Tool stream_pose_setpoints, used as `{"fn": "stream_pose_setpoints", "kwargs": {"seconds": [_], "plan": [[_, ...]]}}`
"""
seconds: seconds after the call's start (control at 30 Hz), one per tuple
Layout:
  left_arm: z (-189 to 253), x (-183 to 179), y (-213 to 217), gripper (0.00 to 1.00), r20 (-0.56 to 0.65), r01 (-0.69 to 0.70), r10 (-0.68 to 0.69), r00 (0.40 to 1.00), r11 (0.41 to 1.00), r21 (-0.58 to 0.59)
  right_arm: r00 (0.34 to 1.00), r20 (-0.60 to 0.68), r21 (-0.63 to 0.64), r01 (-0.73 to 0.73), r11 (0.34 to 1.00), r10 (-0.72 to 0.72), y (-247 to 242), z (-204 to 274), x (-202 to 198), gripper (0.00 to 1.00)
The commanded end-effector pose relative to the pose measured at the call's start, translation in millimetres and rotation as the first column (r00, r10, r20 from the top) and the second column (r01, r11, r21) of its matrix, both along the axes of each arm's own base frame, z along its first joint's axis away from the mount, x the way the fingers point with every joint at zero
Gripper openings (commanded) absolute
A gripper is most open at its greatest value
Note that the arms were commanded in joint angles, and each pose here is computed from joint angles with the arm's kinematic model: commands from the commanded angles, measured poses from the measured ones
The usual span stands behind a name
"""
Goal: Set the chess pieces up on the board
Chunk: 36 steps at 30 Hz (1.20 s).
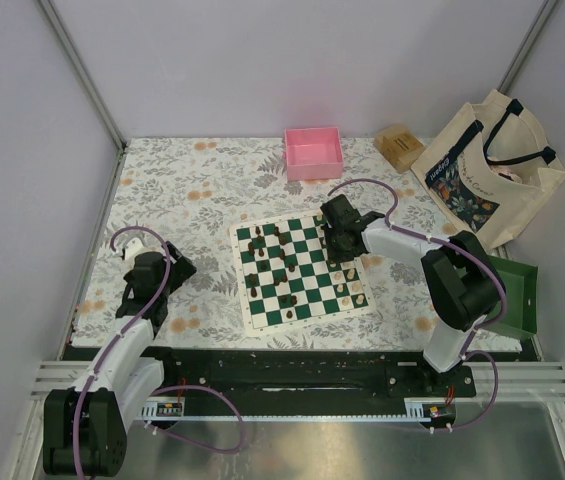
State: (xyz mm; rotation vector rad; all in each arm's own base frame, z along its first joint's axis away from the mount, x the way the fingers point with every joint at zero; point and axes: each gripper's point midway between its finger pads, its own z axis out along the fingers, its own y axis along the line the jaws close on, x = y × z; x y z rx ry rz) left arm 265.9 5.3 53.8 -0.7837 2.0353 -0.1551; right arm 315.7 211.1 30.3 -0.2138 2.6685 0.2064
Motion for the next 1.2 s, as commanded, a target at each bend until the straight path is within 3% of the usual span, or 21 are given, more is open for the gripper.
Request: {"fn": "stream_pose_setpoints", "kwargs": {"seconds": [0.0, 0.27, 0.73, 1.17], "plan": [[23, 15, 0, 0.99, 0.085, 0.003, -0.003, 0.996, 1.000, 0.004, 0.999, 0.031, 0.025, 0.009, 1.000, -0.010, 3, 8, 8, 0.21], [23, 15, 0, 0.99, 0.083, 0.005, -0.005, 0.997, 1.000, 0.004, 1.000, 0.019, 0.028, 0.011, 1.000, -0.011, 3, 7, 5, 0.21], [23, 15, 0, 0.99, 0.083, 0.005, -0.005, 0.997, 1.000, 0.004, 0.997, 0.068, 0.042, -0.028, 0.999, 0.025, 8, 32, 14, 0.35], [23, 15, 0, 0.99, 0.085, 0.004, -0.005, 0.996, 1.000, 0.003, 0.999, 0.037, 0.037, -0.034, 0.999, 0.033, 8, 24, 9, 0.30]]}}
